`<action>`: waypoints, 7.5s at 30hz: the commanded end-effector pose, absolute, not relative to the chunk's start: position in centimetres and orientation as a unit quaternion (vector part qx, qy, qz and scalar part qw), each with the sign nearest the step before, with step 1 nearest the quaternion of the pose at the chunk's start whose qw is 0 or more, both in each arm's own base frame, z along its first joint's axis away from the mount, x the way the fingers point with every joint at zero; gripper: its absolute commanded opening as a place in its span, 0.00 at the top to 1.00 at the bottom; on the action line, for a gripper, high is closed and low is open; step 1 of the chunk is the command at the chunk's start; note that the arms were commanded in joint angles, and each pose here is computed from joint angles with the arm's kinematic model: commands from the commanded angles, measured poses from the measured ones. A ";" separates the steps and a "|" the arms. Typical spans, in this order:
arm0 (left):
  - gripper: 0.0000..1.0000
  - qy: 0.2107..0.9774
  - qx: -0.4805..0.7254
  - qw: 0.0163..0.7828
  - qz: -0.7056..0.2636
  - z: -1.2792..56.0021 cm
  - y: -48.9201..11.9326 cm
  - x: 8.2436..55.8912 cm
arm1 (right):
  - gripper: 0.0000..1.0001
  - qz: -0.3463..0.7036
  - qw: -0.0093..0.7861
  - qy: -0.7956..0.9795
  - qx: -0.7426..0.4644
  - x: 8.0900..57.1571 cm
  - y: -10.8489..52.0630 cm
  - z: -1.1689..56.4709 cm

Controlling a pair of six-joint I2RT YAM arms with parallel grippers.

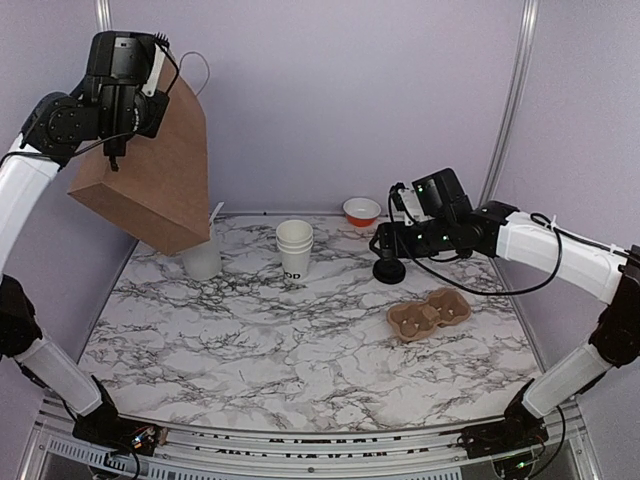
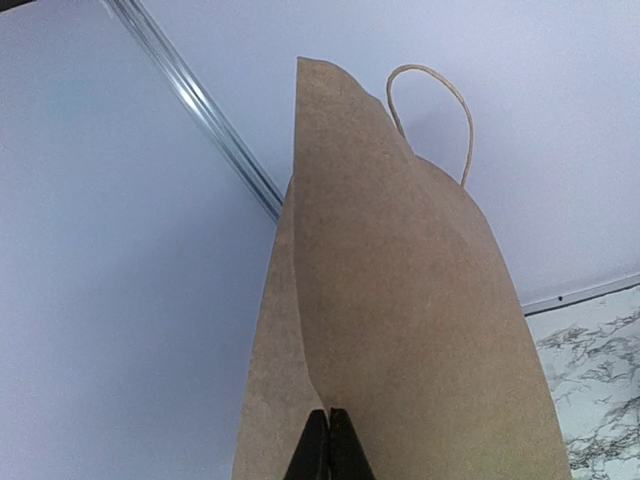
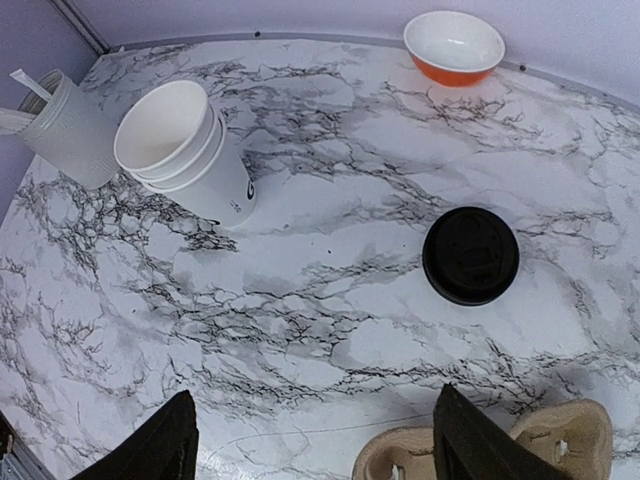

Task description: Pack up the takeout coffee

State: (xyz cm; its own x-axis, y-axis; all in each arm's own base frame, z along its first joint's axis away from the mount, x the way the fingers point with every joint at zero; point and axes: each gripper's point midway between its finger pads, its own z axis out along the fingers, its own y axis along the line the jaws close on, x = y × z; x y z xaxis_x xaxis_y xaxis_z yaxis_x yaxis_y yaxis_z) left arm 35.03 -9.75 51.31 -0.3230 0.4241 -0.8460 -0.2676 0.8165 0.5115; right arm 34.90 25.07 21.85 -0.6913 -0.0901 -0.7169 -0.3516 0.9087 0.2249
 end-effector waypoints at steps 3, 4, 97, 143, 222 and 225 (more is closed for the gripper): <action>1.00 0.724 0.079 0.638 0.249 56.0 -13.1 30.9 | 0.22 0.183 0.407 0.885 -0.136 35.6 25.9 25.3; 1.00 0.721 0.090 0.646 0.233 56.4 -14.1 30.5 | 0.22 0.186 0.412 0.881 -0.137 35.7 26.0 25.7; 0.05 0.786 0.000 0.378 -0.489 35.8 -22.2 20.8 | 1.00 0.424 0.483 0.755 -0.130 26.8 40.0 46.1; 0.67 0.863 0.096 0.328 -0.373 36.3 -25.1 19.9 | 0.58 0.386 0.495 0.759 -0.174 24.4 39.6 41.1; 1.00 0.777 0.201 0.369 -0.468 44.0 -29.9 19.9 | 0.01 0.097 0.358 0.928 0.029 35.5 7.8 15.0; 1.00 0.775 0.203 0.372 -0.468 44.2 -29.8 20.0 | 0.01 0.106 0.368 0.923 0.023 36.4 7.5 13.9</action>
